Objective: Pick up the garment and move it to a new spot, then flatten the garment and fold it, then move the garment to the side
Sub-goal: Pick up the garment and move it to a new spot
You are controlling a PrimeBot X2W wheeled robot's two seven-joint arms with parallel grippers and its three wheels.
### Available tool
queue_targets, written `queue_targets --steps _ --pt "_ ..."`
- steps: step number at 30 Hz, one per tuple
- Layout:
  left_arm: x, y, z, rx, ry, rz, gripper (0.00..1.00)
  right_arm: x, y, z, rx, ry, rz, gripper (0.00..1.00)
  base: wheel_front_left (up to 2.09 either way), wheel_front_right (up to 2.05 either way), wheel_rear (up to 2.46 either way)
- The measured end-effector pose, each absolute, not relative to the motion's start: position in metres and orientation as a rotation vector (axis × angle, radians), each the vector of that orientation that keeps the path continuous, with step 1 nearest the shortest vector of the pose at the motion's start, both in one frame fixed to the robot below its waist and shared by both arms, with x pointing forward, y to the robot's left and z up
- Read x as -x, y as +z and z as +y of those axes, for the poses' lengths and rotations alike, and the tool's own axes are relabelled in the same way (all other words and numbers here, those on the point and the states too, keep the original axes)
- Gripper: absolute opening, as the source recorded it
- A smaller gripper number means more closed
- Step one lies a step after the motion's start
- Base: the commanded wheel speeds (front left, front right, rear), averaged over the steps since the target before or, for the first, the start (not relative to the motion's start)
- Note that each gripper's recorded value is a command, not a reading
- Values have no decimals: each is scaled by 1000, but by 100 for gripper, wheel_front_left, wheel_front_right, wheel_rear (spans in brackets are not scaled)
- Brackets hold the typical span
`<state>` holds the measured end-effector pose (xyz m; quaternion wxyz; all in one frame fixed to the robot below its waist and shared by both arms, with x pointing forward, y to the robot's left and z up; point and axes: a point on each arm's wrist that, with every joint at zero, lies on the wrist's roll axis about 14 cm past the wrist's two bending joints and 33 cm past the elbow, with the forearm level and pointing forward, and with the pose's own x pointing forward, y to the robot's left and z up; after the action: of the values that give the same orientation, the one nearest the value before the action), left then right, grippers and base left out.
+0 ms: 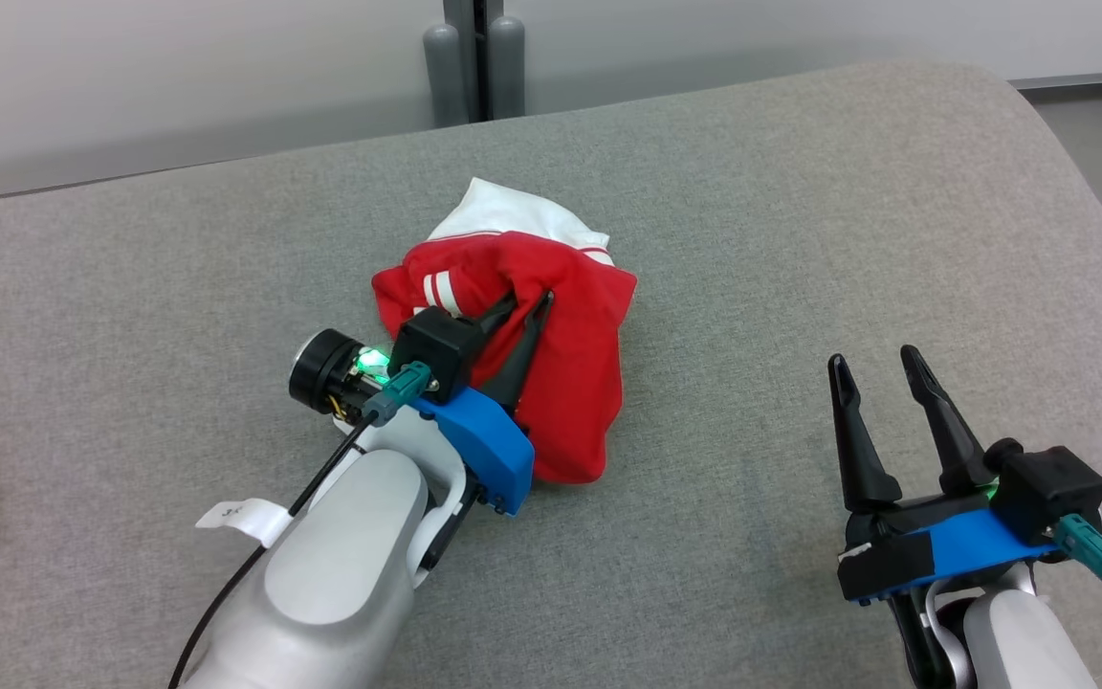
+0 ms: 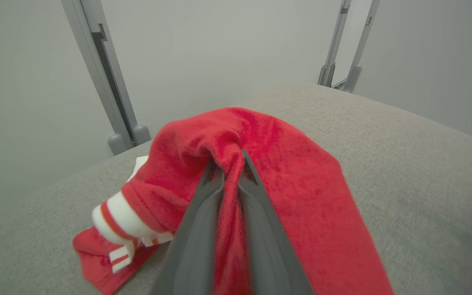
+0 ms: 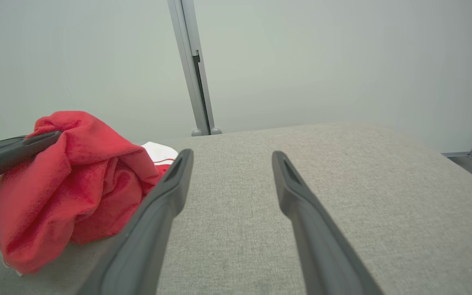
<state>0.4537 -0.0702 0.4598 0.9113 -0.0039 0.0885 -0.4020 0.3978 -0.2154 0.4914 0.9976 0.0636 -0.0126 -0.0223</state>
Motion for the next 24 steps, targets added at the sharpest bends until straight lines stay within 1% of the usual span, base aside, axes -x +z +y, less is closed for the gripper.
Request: queue_targets --steps 5,9,12,13,17,24 --pt "-459 485 -59 51 -758 82 100 -397 495 -209 -124 -25 -33 100 0 0 0" --pt "-468 510 -33 46 -664 -3 100 -395 499 -200 -126 0 -37 100 0 0 0" --pt "-471 522 -4 44 -576 -44 100 -395 500 -193 -126 22 -38 100 0 0 0" --pt "-471 528 18 34 -521 -67 100 -396 503 -187 -128 38 -44 100 0 0 0" --pt "-467 544 63 28 -403 -124 100 -398 507 -176 -131 72 -49 100 0 0 0" --pt "-440 547 134 5 -219 -151 100 -399 511 -161 -130 115 -53 100 0 0 0"
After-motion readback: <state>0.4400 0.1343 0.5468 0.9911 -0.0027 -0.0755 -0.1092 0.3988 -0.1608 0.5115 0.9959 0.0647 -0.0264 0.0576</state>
